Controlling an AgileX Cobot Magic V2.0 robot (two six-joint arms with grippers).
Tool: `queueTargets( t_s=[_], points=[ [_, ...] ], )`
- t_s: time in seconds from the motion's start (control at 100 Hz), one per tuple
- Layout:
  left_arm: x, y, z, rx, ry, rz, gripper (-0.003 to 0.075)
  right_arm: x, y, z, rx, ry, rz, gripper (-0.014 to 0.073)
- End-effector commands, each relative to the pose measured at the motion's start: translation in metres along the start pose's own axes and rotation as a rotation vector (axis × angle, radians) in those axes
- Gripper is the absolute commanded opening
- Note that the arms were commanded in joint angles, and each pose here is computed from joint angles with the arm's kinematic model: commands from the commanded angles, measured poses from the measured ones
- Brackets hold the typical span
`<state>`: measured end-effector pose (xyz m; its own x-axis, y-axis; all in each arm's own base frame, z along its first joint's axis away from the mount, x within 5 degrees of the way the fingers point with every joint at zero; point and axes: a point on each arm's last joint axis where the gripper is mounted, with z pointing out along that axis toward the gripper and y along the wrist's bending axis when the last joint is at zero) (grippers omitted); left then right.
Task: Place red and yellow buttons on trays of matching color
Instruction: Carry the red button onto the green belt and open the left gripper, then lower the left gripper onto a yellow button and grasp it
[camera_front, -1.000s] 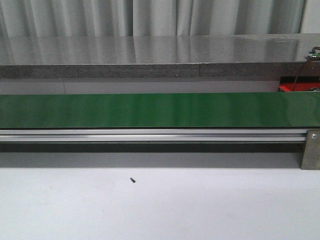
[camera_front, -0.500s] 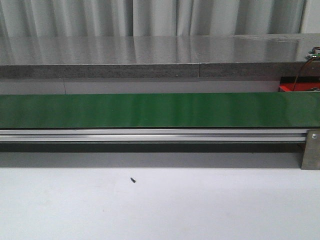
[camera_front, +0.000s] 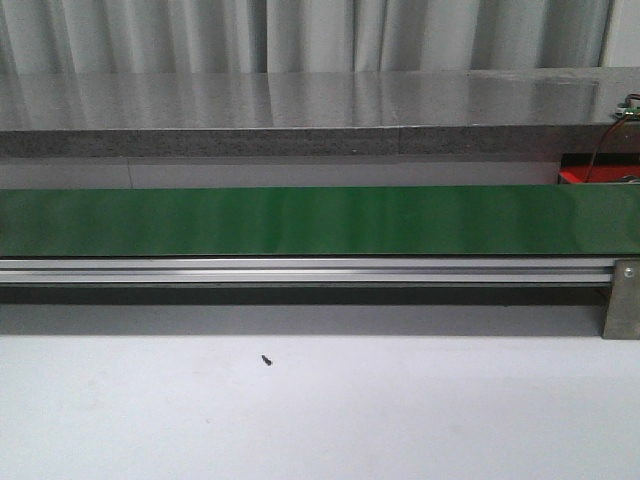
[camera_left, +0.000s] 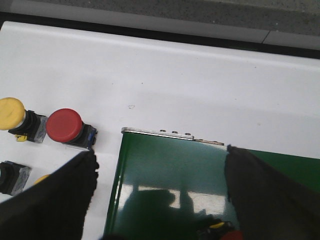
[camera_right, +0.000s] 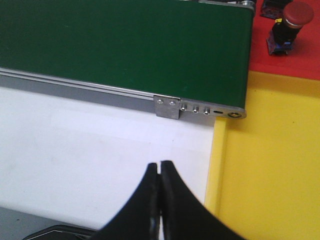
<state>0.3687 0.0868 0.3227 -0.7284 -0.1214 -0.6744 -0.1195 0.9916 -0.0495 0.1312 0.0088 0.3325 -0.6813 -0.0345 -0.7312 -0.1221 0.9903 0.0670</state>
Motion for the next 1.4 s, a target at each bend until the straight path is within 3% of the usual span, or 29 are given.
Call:
queueTargets(
  t_s=[0.0,0.26,0.45,0.64,1.08,1.39],
  points=[
    [-0.016,0.008,-0.029,-0.022,-0.118,-0.033,0.0525,-0.010,0.001,-0.006,0.001,-0.077,-0.001,-0.0070],
    [-0.006,0.069,-0.040,-0.161,-0.108,-0.147,0.0525,-0.010,0.001,-0.006,0.001,-0.077,-0.001,-0.0070],
    [0.014,0.119,-0.045,-0.288,-0.014,-0.205,0.0525,-0.010,0.001,-0.006,0.001,-0.077,-0.001,-0.0070],
    [0.030,0.152,-0.034,-0.338,0.034,-0.265,0.0525,-0.010,0.001,-0.006,0.001,-0.077,-0.001,-0.0070],
    [0.054,0.176,0.032,-0.323,0.138,-0.292,0.0525,-0.010,0.001,-0.006,0.001,-0.077,-0.001,-0.0070],
    [0.066,0.183,0.059,-0.320,0.181,-0.292,0.0525,-0.010,0.001,-0.006,0.001,-0.076,-0.001,-0.0070]
  ],
)
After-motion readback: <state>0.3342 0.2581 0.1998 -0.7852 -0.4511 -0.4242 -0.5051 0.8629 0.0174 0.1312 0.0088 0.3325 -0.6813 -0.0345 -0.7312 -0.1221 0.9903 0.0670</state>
